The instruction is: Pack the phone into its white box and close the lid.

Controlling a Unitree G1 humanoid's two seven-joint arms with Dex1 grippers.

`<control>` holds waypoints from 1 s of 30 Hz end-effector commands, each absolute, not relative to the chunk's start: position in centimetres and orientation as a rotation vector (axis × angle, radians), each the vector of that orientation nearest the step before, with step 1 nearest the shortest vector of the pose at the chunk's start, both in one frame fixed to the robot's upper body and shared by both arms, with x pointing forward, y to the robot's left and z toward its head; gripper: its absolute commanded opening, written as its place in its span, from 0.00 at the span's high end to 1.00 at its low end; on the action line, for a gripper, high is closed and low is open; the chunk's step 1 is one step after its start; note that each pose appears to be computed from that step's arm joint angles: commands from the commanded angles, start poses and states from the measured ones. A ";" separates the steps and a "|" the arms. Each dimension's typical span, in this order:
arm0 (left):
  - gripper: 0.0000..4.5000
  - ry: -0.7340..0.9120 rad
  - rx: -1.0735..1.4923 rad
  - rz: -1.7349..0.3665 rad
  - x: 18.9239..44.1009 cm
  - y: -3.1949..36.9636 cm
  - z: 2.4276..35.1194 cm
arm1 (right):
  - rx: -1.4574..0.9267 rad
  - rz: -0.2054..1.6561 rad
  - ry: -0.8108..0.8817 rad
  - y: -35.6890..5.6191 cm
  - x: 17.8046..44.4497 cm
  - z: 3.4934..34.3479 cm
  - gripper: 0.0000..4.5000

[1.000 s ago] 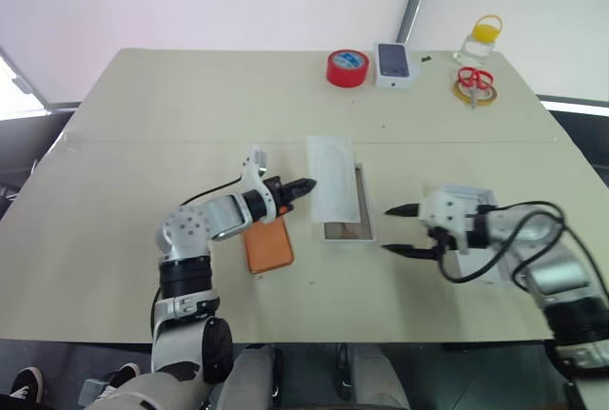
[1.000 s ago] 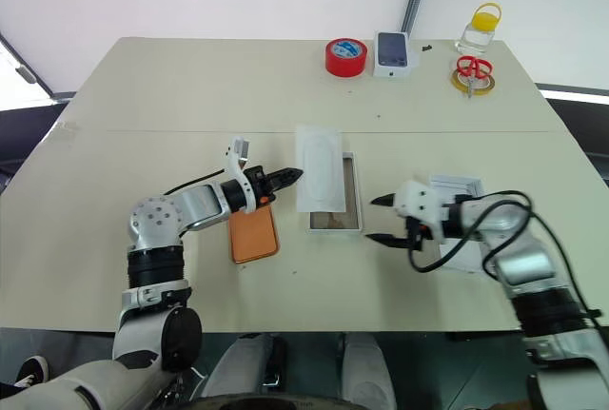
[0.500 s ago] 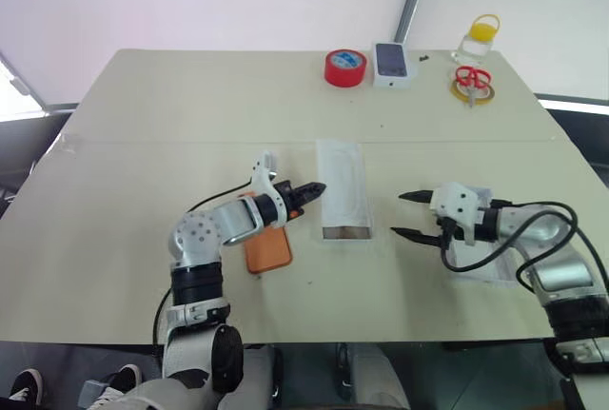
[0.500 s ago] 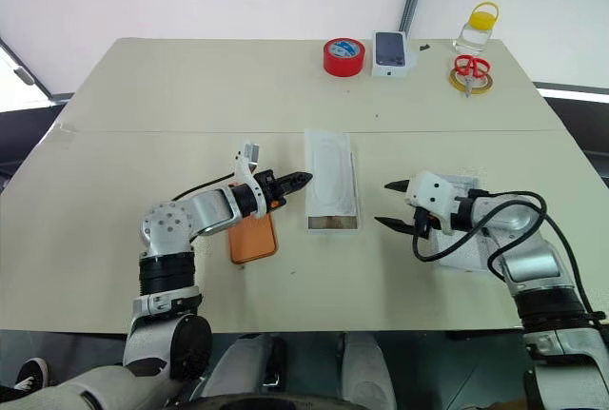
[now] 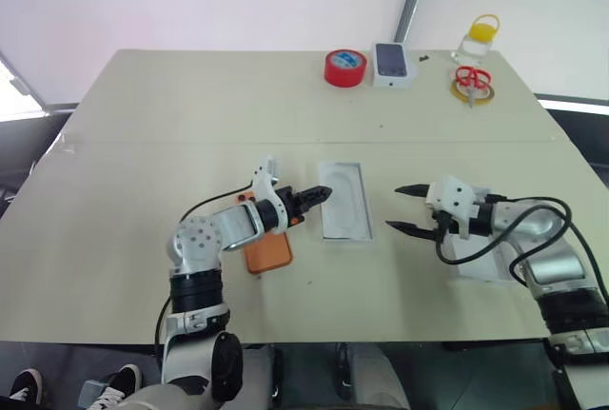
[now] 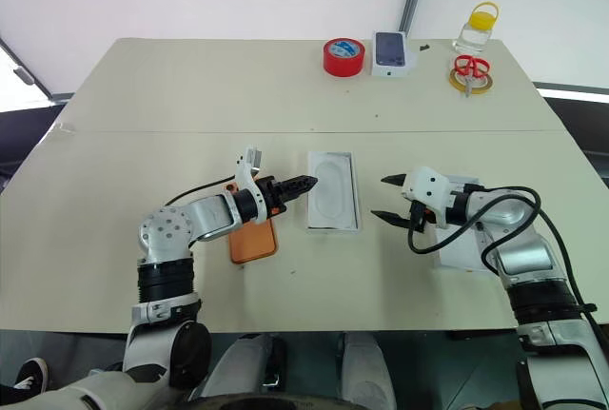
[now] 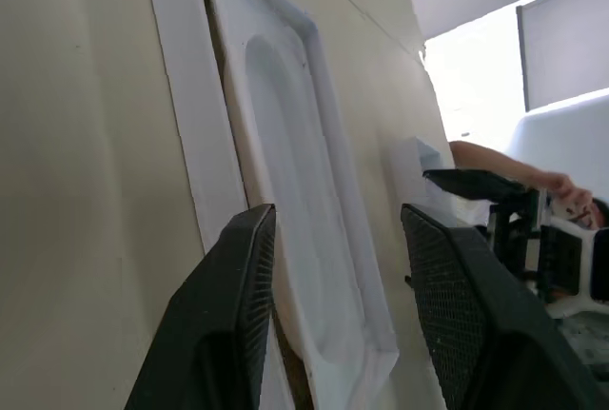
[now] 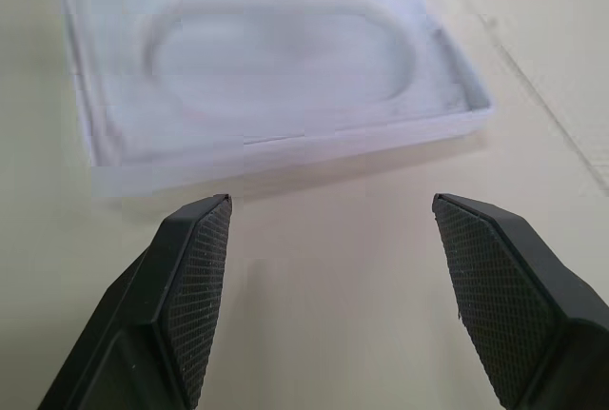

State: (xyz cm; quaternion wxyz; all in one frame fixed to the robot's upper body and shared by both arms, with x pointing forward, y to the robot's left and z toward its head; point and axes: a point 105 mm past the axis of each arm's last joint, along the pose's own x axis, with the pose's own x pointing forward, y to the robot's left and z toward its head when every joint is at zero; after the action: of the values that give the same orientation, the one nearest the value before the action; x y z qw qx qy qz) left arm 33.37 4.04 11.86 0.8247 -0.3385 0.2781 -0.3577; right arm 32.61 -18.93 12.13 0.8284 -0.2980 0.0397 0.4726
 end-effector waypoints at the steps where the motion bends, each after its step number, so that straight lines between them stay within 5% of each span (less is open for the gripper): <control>1: 0.48 0.519 -0.653 -0.812 33.2 3.9 13.5 | -0.596 0.976 -0.044 -17.6 33.3 15.0 0.21; 5: 0.48 0.437 -0.535 -0.815 33.3 5.0 14.1 | -0.483 0.985 -0.107 -15.2 33.9 16.3 0.21; 12: 0.47 0.211 -0.110 -0.686 34.5 10.6 13.5 | -0.533 1.021 -0.114 -10.9 34.3 14.7 0.96; 13: 0.47 0.215 -0.096 -0.653 34.6 11.8 13.2 | -0.562 1.023 -0.105 -10.4 34.4 14.1 0.99; 19: 0.47 0.216 -0.171 -0.558 33.6 16.1 12.9 | -0.710 1.053 -0.031 -9.5 34.7 11.1 0.99; 30: 0.47 0.229 -0.211 -0.483 32.1 18.0 12.3 | -0.802 1.119 0.142 -12.5 34.7 8.3 0.99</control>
State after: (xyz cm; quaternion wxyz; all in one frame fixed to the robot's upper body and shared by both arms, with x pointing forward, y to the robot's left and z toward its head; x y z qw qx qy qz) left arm 32.16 17.90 10.88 0.9556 -0.1086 0.1368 -0.2375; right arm 34.81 -11.52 9.26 0.7761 -0.3640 0.0349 0.5138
